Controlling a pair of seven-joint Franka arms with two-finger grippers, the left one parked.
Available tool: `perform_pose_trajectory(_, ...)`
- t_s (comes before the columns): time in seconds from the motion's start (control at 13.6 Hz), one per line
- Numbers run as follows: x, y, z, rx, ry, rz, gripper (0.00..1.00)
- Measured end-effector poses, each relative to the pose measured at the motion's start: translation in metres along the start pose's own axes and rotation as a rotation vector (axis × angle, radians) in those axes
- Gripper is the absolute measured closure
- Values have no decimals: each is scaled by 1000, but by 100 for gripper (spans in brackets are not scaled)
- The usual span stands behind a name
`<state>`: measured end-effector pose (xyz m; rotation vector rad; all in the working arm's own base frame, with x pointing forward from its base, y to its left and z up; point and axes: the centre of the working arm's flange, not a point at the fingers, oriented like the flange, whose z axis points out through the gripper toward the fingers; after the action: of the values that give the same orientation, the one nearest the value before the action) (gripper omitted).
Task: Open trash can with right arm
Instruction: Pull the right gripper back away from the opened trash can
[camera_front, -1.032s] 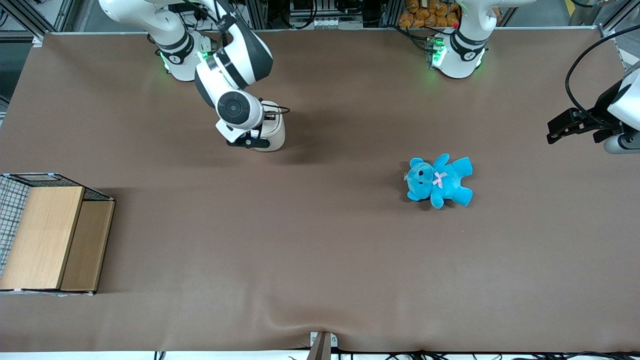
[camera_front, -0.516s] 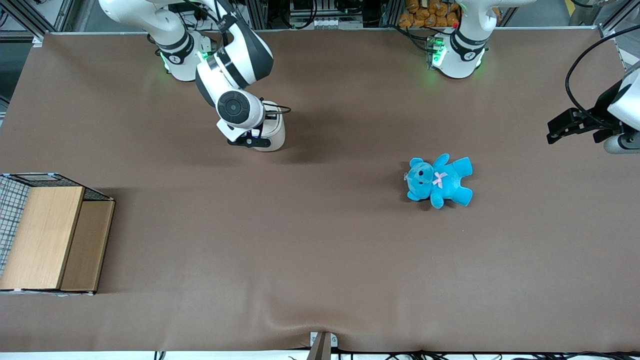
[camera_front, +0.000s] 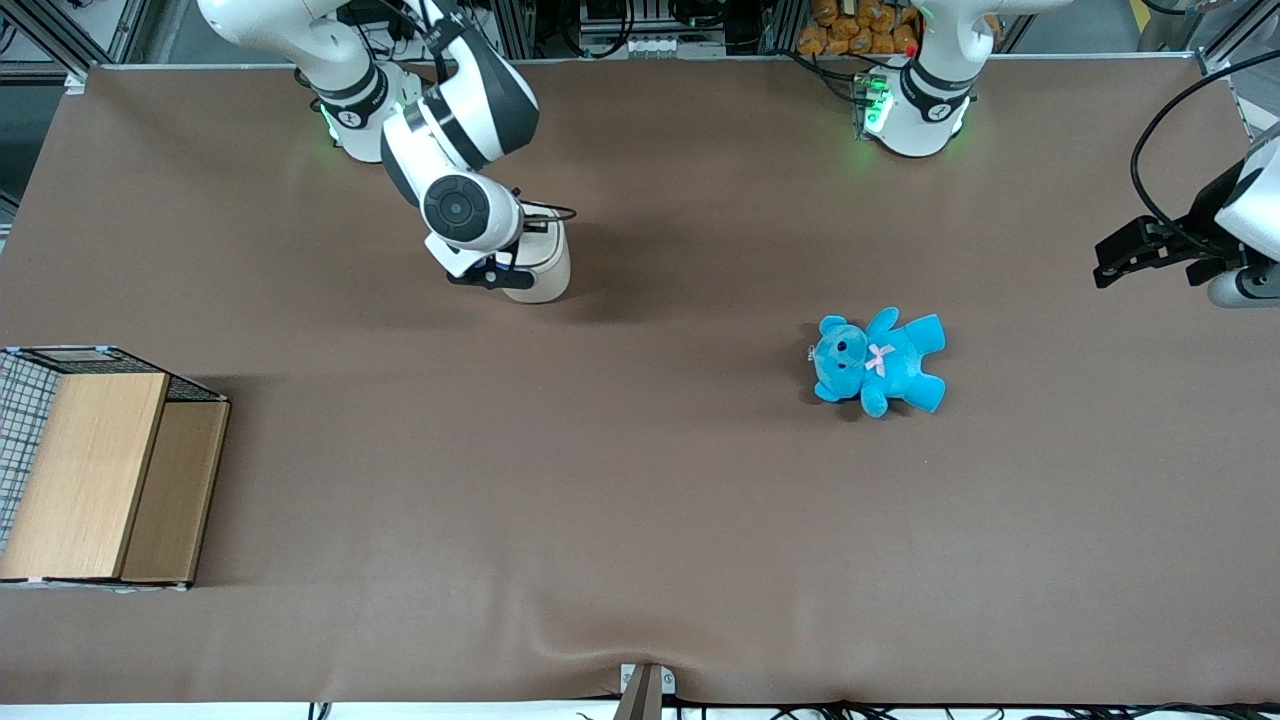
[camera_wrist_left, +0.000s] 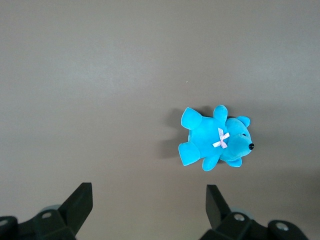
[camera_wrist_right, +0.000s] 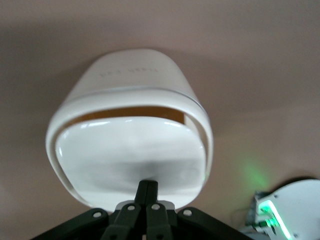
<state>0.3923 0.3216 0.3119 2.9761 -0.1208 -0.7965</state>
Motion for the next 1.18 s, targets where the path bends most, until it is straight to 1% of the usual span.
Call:
perform_pose_trajectory(0.15,-14,11,-30,7,-15,-2,99)
perform_pose_trajectory(0.29,-27,29,-76,42,-2,14,96)
perform_pose_trajectory(0.37,-28,43,-99,68,14,31,86)
perform_pose_trajectory(0.44,-23,59,-118,95,37,56,77)
perform_pose_trajectory(0.52,-14,79,-136,117,66,89,65)
perform_pose_trajectory(0.59,-2,101,-152,124,101,120,56)
perform_pose_trajectory(0.74,17,144,-181,112,179,141,33)
perform_pose_trajectory(0.81,23,163,-196,116,211,147,23)
perform_pose_trajectory(0.96,32,203,-224,146,265,138,3)
perform_pose_trajectory(1.03,36,226,-237,163,292,125,0)
perform_pose_trajectory(1.18,39,270,-263,189,349,102,0)
